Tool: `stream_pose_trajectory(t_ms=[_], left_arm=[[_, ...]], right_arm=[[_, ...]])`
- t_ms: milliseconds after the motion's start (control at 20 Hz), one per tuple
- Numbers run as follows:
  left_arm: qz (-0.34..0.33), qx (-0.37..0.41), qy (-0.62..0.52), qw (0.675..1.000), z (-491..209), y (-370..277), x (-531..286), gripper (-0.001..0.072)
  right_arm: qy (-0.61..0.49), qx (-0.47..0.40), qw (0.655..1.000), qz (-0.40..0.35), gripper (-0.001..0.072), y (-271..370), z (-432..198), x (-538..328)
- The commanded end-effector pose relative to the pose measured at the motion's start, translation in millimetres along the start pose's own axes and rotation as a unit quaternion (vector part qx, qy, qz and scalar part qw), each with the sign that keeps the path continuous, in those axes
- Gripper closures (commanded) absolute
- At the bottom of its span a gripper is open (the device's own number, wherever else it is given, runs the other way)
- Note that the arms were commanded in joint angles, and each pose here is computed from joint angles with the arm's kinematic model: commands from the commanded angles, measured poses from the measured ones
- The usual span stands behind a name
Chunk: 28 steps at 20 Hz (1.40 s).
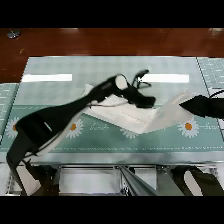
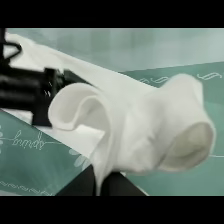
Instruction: Fold the shirts.
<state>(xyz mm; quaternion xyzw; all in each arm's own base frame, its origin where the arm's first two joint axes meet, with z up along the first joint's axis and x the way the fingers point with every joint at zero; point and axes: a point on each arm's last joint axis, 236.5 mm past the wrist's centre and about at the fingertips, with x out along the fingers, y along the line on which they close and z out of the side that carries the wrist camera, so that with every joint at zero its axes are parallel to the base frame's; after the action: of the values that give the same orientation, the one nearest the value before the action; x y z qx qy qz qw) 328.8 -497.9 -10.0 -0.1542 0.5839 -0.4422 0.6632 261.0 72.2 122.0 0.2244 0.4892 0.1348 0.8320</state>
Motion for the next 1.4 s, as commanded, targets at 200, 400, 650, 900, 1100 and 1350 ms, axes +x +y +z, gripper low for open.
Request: stream_pose_trajectory(t_ms=[200, 400, 650, 900, 1100, 1350], left_arm=[[0.063, -0.062, -0.118, 0.989, 70, 90, -255, 0.0689], [0.166, -0.067, -0.24, 0.954, 35, 120, -407, 0.0689], [0.211, -0.074, -0.304, 0.926, -86, 100, -437, 0.0689], [0.19, -0.116, -0.294, 0.929, -182, 112, -363, 0.0689], [0.179, -0.144, -0.282, 0.932, -207, 127, -336, 0.0689], [0.194, -0.15, -0.328, 0.912, -187, 143, -350, 0.0689]], right_arm=[[0.019, -0.051, 0.997, 0.062, 0.0669, 68, 17, 41], [0.067, -0.106, 0.987, 0.101, 0.0669, 135, 30, 94], [0.135, -0.15, 0.972, 0.124, 0.0669, 203, 26, 191], [0.19, -0.14, 0.96, 0.148, 0.0669, 242, 1, 275], [0.203, -0.129, 0.958, 0.158, 0.0669, 263, -10, 312], [0.252, -0.126, 0.938, 0.204, 0.0093, 274, -26, 301]])
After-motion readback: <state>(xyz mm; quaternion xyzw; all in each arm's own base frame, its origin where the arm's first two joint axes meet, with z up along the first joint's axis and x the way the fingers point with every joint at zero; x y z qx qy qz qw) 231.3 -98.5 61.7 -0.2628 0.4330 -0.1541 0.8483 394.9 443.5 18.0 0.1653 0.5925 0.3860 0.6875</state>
